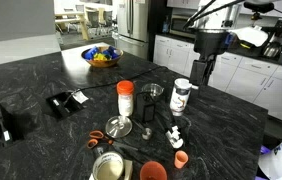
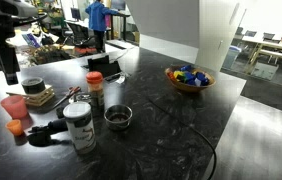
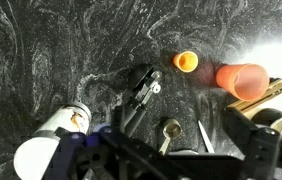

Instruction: Move the tin of sugar to the left

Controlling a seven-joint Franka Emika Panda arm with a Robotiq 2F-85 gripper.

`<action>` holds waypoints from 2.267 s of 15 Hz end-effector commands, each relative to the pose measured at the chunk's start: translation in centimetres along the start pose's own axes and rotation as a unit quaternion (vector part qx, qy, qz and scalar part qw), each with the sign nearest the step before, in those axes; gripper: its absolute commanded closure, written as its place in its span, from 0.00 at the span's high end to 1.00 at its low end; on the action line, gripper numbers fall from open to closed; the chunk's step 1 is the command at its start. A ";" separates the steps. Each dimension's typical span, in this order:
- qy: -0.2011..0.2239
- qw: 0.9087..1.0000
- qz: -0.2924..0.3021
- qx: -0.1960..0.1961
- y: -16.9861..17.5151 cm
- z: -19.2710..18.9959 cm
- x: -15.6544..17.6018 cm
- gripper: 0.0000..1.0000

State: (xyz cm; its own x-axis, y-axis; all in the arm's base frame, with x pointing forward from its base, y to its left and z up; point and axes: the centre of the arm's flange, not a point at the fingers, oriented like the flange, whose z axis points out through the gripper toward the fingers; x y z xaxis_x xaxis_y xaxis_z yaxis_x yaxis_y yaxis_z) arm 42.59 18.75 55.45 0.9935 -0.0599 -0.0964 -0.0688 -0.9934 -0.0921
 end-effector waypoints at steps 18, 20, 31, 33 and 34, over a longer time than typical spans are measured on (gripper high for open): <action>0.030 0.995 0.043 -0.083 8.3 1.2 3.8 1.00; 0.030 0.995 0.042 -0.083 8.2 1.2 3.7 1.00; -0.005 0.993 0.109 -0.051 13.4 4.3 7.5 1.00; -0.014 0.992 0.120 -0.043 14.1 5.3 8.2 1.00; -0.017 0.991 0.127 -0.039 14.3 5.8 8.6 1.00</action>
State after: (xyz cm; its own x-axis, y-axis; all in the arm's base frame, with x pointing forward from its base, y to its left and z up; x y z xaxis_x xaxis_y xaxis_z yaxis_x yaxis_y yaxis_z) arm 48.60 4.78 48.32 0.9496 -0.2862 -0.1279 -0.2820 -0.9581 0.0500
